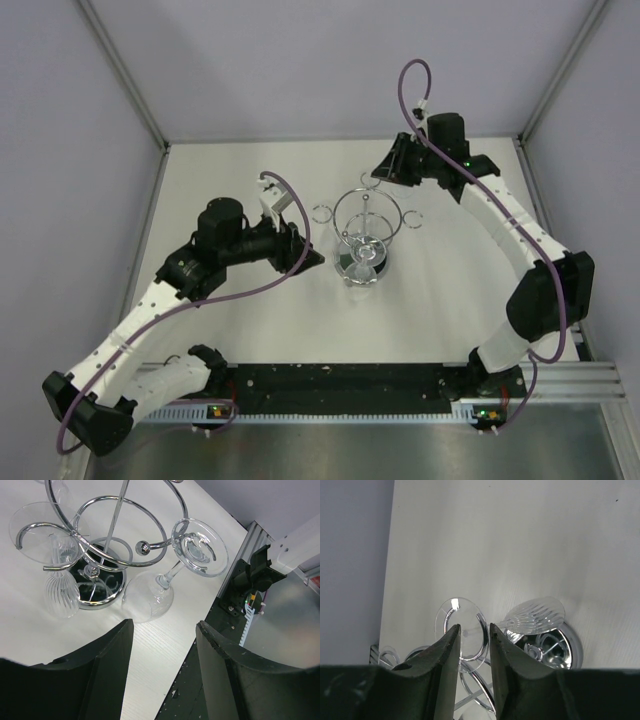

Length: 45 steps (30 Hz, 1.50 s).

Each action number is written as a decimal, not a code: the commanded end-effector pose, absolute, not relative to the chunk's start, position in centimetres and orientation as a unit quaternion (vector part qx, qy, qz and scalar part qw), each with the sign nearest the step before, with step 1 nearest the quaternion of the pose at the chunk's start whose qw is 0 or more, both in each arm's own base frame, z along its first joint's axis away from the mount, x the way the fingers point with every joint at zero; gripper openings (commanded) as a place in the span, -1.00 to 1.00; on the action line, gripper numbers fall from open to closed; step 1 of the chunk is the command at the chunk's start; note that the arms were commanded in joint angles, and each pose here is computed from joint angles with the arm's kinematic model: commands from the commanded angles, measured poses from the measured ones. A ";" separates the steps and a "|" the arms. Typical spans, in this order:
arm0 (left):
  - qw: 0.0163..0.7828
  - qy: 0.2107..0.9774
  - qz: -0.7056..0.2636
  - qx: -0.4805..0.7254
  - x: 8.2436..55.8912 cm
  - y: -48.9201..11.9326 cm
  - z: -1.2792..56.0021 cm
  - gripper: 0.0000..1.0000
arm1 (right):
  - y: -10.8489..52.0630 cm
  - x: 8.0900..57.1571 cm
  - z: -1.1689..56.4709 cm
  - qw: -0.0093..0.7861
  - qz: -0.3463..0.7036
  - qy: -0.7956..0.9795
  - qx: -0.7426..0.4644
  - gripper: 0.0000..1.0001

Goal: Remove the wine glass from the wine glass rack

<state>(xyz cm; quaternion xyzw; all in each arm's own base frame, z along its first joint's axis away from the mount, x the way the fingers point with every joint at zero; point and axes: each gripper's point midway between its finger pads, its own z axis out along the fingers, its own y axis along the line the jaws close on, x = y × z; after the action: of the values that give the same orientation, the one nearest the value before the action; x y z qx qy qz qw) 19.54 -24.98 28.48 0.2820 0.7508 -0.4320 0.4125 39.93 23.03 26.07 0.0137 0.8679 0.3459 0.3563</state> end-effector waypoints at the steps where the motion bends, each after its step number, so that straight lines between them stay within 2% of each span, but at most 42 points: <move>1: 0.422 0.745 -0.432 0.284 19.6 -24.9 28.8 0.18 | 22.8 39.6 29.8 0.401 0.361 0.842 0.005 -0.45; 10: 0.417 0.746 -0.434 0.284 19.7 -25.1 28.6 0.18 | 22.3 39.3 30.6 0.414 0.352 0.839 0.005 -0.56; 21: 0.414 0.748 -0.435 0.283 19.7 -25.2 28.5 0.18 | 23.0 39.1 30.9 0.403 0.372 0.836 -0.003 -0.59; 33: 0.410 0.751 -0.434 0.283 19.8 -25.2 28.2 0.18 | 21.3 40.5 30.0 0.432 0.317 0.844 0.018 -0.53; 45: 0.412 0.751 -0.432 0.281 19.9 -25.2 28.2 0.18 | 22.0 40.7 27.9 0.406 0.326 0.854 0.013 -0.51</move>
<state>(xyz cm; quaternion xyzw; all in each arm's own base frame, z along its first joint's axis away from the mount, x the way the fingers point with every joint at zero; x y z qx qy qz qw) 19.66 -25.06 28.22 0.2813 0.7535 -0.4314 0.4088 40.31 21.56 27.60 0.0235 0.8612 0.3168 0.3968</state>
